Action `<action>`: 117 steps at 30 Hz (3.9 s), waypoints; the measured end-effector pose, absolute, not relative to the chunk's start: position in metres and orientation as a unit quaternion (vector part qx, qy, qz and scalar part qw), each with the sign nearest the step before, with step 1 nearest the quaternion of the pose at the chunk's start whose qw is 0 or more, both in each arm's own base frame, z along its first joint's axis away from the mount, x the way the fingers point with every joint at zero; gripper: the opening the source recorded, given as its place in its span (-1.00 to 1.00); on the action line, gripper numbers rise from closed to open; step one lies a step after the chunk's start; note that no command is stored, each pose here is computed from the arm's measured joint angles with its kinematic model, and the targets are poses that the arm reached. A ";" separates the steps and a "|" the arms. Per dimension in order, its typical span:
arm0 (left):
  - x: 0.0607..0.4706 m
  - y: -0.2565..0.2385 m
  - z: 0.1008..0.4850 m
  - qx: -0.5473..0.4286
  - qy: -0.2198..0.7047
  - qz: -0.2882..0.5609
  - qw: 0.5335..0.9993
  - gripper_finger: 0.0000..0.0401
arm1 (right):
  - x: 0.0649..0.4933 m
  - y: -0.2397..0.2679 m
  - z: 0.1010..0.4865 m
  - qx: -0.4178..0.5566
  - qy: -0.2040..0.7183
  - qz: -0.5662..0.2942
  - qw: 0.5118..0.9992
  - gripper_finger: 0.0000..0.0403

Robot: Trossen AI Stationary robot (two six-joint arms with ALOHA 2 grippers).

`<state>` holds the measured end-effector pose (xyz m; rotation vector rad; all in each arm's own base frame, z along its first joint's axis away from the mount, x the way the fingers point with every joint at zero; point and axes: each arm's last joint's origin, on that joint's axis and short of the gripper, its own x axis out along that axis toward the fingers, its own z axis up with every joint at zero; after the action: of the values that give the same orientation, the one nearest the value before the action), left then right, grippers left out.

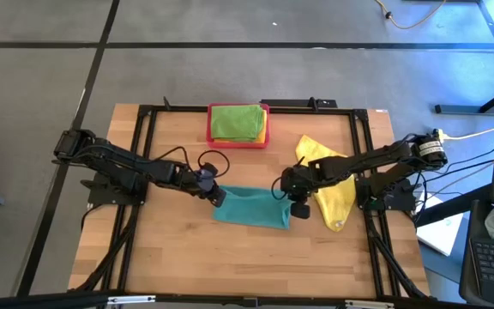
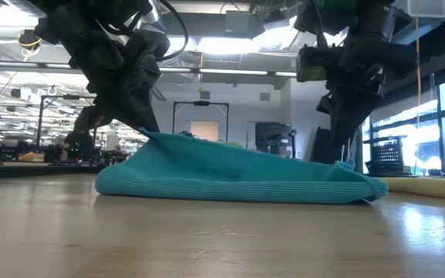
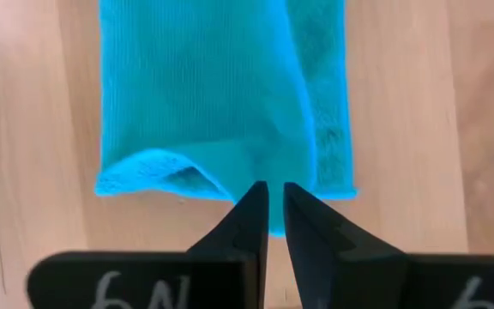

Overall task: Fold microfiber towels
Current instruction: Fold the blue microfiber cloth

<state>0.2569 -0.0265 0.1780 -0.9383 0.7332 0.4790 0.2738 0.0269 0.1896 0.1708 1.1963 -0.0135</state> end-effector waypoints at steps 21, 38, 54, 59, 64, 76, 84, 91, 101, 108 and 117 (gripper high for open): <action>0.249 -0.023 0.172 -0.422 0.364 0.274 0.784 -0.48 | 0.259 0.027 0.185 0.126 0.626 -0.039 0.769 -0.21; 0.244 -0.091 0.177 -0.263 0.341 0.158 0.888 -0.49 | 0.278 0.094 0.183 0.302 0.514 -0.105 0.796 -0.20; 0.261 -0.108 0.149 -0.056 0.373 0.045 0.925 -0.49 | 0.284 0.117 0.142 0.377 0.547 -0.171 0.728 -0.20; 0.262 -0.108 0.131 -0.036 0.418 0.019 0.907 -0.49 | 0.284 0.116 0.142 0.377 0.546 -0.173 0.728 -0.20; 0.265 -0.111 0.114 -0.054 0.449 0.015 0.892 -0.49 | 0.280 0.115 0.140 0.366 0.561 -0.186 0.719 -0.33; 0.263 -0.112 0.111 -0.072 0.456 0.028 0.887 -0.49 | 0.257 0.109 0.137 0.312 0.666 -0.188 0.651 -0.97; 0.263 -0.112 0.110 -0.088 0.458 0.036 0.884 -0.49 | 0.266 0.111 0.172 0.358 0.559 -0.157 0.731 -0.84; 0.263 -0.112 0.110 -0.088 0.451 0.044 0.887 -0.49 | 0.278 0.108 0.158 0.402 0.520 -0.217 0.722 -0.46; 0.264 -0.112 0.110 -0.089 0.447 0.044 0.889 -0.49 | 0.284 0.091 0.140 0.423 0.528 -0.278 0.682 -0.18; 0.262 -0.115 0.110 -0.084 0.447 0.042 0.890 -0.49 | 0.270 0.088 0.137 0.375 0.606 -0.273 0.646 -0.53; 0.262 -0.116 0.110 -0.091 0.444 0.049 0.890 -0.49 | 0.281 0.093 0.146 0.382 0.597 -0.232 0.666 -0.81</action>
<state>0.2621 -0.1161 0.1102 -0.1881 0.9226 0.1015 0.2807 0.0926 0.1457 0.8627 1.3484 -0.5249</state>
